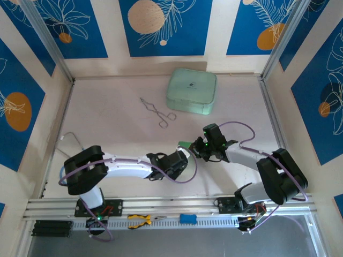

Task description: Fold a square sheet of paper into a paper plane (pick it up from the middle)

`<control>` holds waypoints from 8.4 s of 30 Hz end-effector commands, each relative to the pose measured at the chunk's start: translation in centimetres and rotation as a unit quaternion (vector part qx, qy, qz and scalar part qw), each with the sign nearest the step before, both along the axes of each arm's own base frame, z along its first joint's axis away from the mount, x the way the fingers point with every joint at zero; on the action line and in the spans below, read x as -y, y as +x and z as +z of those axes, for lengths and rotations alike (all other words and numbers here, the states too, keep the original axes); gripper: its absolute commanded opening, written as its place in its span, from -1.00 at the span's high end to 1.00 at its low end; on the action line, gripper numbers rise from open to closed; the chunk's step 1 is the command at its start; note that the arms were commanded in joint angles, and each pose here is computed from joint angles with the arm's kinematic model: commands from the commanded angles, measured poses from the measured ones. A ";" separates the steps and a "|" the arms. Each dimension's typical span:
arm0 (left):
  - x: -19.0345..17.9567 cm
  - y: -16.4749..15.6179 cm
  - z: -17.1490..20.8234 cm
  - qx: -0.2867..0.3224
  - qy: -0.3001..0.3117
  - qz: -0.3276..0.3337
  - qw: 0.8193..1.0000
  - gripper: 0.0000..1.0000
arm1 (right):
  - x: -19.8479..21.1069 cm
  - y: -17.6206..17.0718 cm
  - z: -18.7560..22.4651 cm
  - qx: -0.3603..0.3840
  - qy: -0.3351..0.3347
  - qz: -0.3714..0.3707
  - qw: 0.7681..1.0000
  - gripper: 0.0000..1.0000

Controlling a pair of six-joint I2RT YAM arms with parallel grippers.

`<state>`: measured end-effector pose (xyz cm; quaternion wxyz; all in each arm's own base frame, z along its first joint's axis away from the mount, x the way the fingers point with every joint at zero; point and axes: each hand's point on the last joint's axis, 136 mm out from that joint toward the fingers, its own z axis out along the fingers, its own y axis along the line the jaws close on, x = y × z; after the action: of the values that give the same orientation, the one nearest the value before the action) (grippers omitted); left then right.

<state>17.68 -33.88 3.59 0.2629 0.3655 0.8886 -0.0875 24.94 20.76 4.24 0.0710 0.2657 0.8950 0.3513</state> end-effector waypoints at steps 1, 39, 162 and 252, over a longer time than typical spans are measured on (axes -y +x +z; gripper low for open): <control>-0.1 -0.6 -0.8 -0.011 -0.002 0.005 1.000 0.95 | -0.1 0.3 1.6 0.017 0.001 0.013 1.000 0.69; 1.3 -0.5 -1.9 -0.218 -0.240 0.066 0.944 1.00 | 1.4 -4.4 3.5 0.111 0.023 0.082 0.990 0.37; -1.8 -3.5 -3.9 -0.379 -0.262 0.109 0.881 0.93 | -1.7 -3.7 -7.4 0.001 -0.020 0.169 0.985 0.93; -2.4 -2.2 5.4 -0.288 -0.317 0.088 0.899 0.90 | -1.5 -3.8 -7.9 -0.014 -0.033 0.159 0.987 0.95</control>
<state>14.26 -29.79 5.83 0.0801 0.1306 0.8950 -0.4190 23.88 25.57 1.33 0.0606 0.0742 0.9011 0.4230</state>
